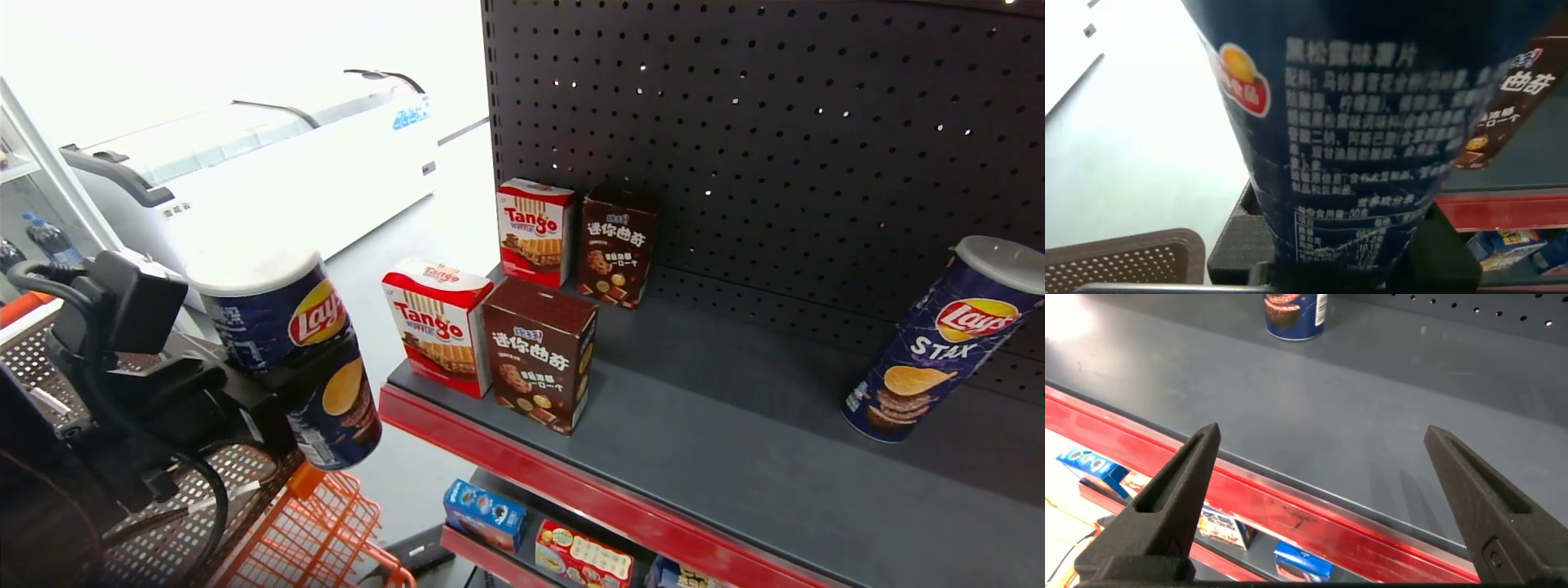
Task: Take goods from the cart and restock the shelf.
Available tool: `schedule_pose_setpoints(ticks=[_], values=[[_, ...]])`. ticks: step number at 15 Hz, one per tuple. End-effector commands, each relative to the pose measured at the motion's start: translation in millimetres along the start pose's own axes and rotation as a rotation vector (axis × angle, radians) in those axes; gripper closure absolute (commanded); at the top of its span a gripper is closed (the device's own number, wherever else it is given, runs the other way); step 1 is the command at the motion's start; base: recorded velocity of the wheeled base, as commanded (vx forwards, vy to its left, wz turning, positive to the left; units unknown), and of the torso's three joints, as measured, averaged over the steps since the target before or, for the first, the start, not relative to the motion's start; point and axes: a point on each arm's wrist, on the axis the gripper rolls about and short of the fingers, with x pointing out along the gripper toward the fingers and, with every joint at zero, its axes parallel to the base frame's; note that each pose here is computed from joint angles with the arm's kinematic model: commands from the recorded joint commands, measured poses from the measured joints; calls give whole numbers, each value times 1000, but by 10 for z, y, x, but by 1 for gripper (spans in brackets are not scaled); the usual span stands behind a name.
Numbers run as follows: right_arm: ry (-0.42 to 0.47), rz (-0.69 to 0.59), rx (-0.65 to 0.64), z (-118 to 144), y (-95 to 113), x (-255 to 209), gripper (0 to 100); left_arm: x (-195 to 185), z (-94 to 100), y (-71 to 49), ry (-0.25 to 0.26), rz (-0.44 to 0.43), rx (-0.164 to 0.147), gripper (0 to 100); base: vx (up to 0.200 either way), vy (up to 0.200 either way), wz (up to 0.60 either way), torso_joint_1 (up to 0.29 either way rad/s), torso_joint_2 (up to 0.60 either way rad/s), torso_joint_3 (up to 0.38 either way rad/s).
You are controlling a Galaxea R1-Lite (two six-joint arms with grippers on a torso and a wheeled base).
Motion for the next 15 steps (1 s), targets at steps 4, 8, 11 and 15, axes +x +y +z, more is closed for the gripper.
schedule_pose_setpoints(ticks=[4, 8, 11, 15], values=[[0, 1, -1, 1, 0, 0, 0, 36, -1, -138, 1, -71, -3, 100, 0, 0, 0, 0, 0, 0], [0, 1, -1, 1, 0, 0, 0, 84, -20, -323, 9, -175, -6, 100, 0, 0, 0, 0, 0, 0], [0, 3, -1, 1, 0, 0, 0, 94, -33, -354, 6, -327, -10, 100, 0, 0, 0, 0, 0, 0], [1, 3, -3, -1, 0, 0, 0, 87, -38, -400, -5, -480, -12, 100, 0, 0, 0, 0, 0, 0]])
